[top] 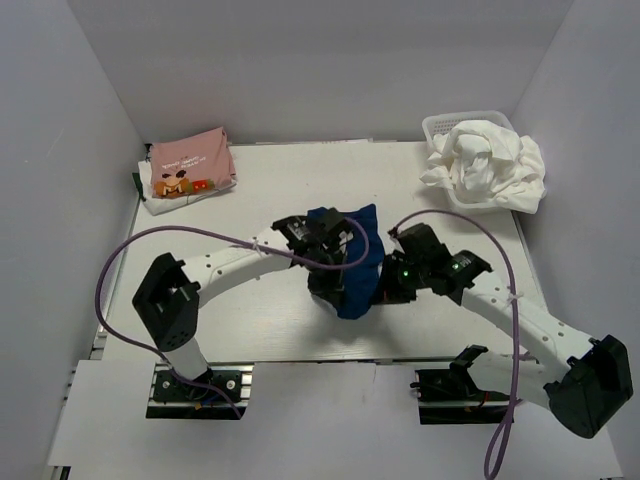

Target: Fold and stack the t-shirts

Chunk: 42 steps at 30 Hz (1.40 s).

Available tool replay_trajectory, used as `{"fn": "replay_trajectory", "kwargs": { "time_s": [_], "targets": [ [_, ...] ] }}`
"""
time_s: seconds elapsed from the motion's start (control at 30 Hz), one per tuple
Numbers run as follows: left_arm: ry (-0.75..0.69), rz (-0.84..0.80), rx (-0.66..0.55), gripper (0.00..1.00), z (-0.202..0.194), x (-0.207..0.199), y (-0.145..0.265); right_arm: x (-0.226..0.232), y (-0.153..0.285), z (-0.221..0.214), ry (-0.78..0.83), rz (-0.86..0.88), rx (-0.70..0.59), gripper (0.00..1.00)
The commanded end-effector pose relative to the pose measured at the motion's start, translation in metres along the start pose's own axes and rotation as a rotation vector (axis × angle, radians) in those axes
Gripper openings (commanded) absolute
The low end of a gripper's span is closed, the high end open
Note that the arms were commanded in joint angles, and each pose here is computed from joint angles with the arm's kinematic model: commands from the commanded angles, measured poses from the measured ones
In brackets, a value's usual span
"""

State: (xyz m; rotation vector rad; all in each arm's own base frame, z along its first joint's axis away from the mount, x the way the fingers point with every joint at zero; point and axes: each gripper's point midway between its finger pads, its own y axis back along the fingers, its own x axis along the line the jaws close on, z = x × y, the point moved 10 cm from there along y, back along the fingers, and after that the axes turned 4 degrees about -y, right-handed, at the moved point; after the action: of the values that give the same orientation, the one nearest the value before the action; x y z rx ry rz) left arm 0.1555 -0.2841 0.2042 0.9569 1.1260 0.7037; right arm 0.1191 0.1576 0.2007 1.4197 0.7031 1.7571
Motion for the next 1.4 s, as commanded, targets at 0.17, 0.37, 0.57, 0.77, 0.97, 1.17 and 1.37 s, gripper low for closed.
{"fn": "replay_trajectory", "kwargs": {
  "time_s": [0.17,0.37,0.57,0.77,0.97,1.17,1.37],
  "targets": [
    [0.054,0.194,-0.147,0.0,0.062,0.005,0.059,0.031,0.035,0.062,0.033,-0.102,-0.241,0.0],
    [0.103,0.201,-0.236,0.0,0.114,0.021,0.08,0.035,0.046,0.107,0.055,-0.186,-0.356,0.0],
    [0.122,0.114,-0.276,0.0,0.152,0.038,0.09,0.037,0.045,0.153,0.053,-0.179,-0.409,0.0],
    [0.193,0.061,-0.285,0.0,0.196,0.067,0.076,0.026,0.023,0.196,0.046,-0.149,-0.392,0.0],
    [0.194,-0.063,-0.417,0.0,0.237,0.085,0.082,0.029,0.017,0.241,0.039,-0.095,-0.46,0.0],
    [0.218,-0.135,-0.459,0.0,0.27,0.111,0.062,0.025,-0.004,0.287,0.023,-0.089,-0.469,0.0],
    [0.24,-0.193,-0.575,0.26,0.306,0.143,0.039,-0.003,-0.066,0.331,-0.038,-0.124,-0.535,0.0]
  ]
}}
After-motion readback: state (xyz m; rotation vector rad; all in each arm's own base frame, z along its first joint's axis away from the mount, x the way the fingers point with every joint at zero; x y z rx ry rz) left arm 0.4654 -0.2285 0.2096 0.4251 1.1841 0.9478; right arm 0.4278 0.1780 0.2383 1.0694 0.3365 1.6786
